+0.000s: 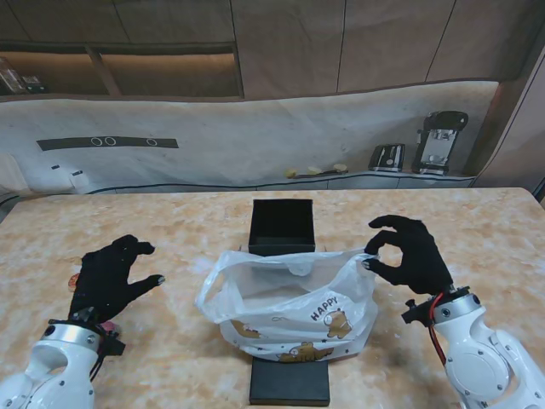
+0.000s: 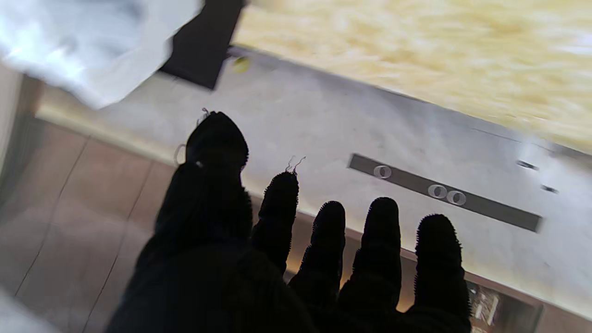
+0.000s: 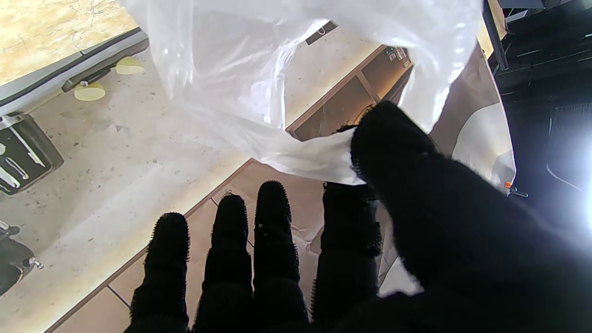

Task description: Pack mini donuts into a plastic bag, tie the opening and put the bag into the gift box

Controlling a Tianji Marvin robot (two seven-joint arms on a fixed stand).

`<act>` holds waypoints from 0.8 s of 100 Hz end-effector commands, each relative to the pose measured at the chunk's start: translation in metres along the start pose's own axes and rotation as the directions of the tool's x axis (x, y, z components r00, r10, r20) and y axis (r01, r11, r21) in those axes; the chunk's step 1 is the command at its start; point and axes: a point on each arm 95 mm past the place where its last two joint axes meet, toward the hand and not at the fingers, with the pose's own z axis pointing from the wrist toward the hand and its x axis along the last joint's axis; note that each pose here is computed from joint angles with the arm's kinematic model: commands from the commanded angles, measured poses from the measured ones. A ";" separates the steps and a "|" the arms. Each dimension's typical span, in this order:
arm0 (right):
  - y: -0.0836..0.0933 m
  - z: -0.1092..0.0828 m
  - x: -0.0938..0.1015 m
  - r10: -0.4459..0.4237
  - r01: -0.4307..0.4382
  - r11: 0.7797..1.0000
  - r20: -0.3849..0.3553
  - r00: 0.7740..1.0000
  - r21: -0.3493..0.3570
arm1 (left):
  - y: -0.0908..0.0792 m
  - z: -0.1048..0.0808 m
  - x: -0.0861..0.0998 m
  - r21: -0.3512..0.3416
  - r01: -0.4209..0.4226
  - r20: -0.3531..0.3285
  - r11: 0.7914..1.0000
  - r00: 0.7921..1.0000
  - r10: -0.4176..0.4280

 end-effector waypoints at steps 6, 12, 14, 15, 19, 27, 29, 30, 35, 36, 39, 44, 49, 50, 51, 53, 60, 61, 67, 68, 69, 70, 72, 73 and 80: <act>-0.005 -0.003 0.002 0.007 -0.007 1.000 0.004 1.000 0.021 | 0.006 -0.009 -0.022 -0.089 -0.082 0.119 0.993 0.989 0.093; -0.006 -0.003 0.002 0.007 -0.007 1.000 0.007 1.000 0.023 | 0.007 -0.011 -0.031 -0.127 -0.141 0.157 0.982 0.975 0.160; -0.006 -0.003 0.002 0.008 -0.008 1.000 0.007 1.000 0.024 | 0.008 -0.012 -0.034 -0.139 -0.163 0.165 0.977 0.969 0.186; -0.006 -0.003 0.002 0.007 -0.007 1.000 0.007 1.000 0.024 | 0.008 -0.012 -0.036 -0.145 -0.174 0.169 0.974 0.966 0.197; -0.007 -0.003 0.003 0.007 -0.007 1.000 0.007 1.000 0.028 | 0.009 -0.012 -0.043 -0.162 -0.209 0.179 0.964 0.955 0.237; -0.008 -0.002 0.004 0.007 -0.008 0.999 0.006 1.000 0.034 | 0.012 -0.011 -0.056 -0.191 -0.262 0.198 0.946 0.934 0.299; -0.008 -0.002 0.004 0.007 -0.007 0.999 0.006 1.000 0.035 | 0.013 -0.010 -0.059 -0.195 -0.269 0.204 0.943 0.929 0.308; -0.008 -0.002 0.005 0.007 -0.007 0.999 0.006 1.000 0.035 | 0.013 -0.010 -0.060 -0.197 -0.272 0.208 0.942 0.927 0.311; -0.008 -0.002 0.005 0.007 -0.007 0.999 0.005 1.000 0.036 | 0.015 -0.009 -0.065 -0.205 -0.280 0.231 0.938 0.917 0.324; -0.008 -0.002 0.005 0.007 -0.007 0.999 0.005 1.000 0.036 | 0.015 -0.009 -0.066 -0.208 -0.280 0.237 0.937 0.915 0.326; -0.008 -0.002 0.006 0.007 -0.007 0.999 0.005 1.000 0.036 | 0.017 -0.009 -0.068 -0.219 -0.276 0.257 0.936 0.909 0.328; -0.009 -0.001 0.006 0.005 -0.005 0.999 0.005 1.000 0.038 | 0.020 -0.009 -0.069 -0.230 -0.269 0.287 0.935 0.900 0.329; -0.009 -0.001 0.006 0.005 -0.005 0.999 0.005 1.000 0.041 | 0.023 -0.011 -0.070 -0.245 -0.265 0.307 0.933 0.891 0.333; -0.009 -0.001 0.006 0.005 -0.005 0.999 0.005 1.000 0.042 | 0.024 -0.011 -0.070 -0.247 -0.264 0.311 0.932 0.890 0.334; -0.009 -0.001 0.006 0.004 -0.004 0.999 0.005 1.000 0.042 | 0.025 -0.012 -0.070 -0.249 -0.263 0.314 0.932 0.888 0.335; -0.010 -0.001 0.006 0.004 -0.004 0.999 0.005 1.000 0.044 | 0.026 -0.012 -0.070 -0.252 -0.263 0.320 0.931 0.886 0.337; -0.010 -0.001 0.006 0.008 -0.008 0.999 0.007 1.000 0.049 | 0.031 -0.015 -0.070 -0.267 -0.261 0.341 0.928 0.875 0.344; -0.011 -0.001 0.006 0.008 -0.008 0.999 0.007 1.000 0.050 | 0.032 -0.016 -0.070 -0.269 -0.260 0.344 0.927 0.873 0.344; -0.011 0.000 0.006 0.008 -0.008 0.999 0.006 1.000 0.052 | 0.036 -0.019 -0.069 -0.280 -0.252 0.362 0.926 0.866 0.345; -0.011 0.000 0.006 0.008 -0.008 0.999 0.006 1.000 0.053 | 0.037 -0.019 -0.069 -0.281 -0.251 0.366 0.926 0.865 0.345; -0.011 0.000 0.006 0.008 -0.009 0.999 0.005 1.000 0.053 | 0.037 -0.020 -0.069 -0.283 -0.249 0.369 0.926 0.863 0.345; -0.011 0.000 0.006 0.009 -0.009 0.999 0.005 1.000 0.054 | 0.038 -0.020 -0.069 -0.284 -0.248 0.372 0.926 0.862 0.345; -0.011 0.000 0.006 0.009 -0.009 0.998 0.005 1.000 0.054 | 0.039 -0.021 -0.068 -0.286 -0.247 0.377 0.926 0.859 0.346; -0.011 0.000 0.006 0.009 -0.009 0.998 0.005 1.000 0.055 | 0.040 -0.022 -0.068 -0.287 -0.246 0.380 0.926 0.858 0.346; -0.012 0.000 0.006 0.011 -0.011 0.998 0.005 1.000 0.056 | 0.046 -0.025 -0.066 -0.291 -0.237 0.403 0.927 0.848 0.343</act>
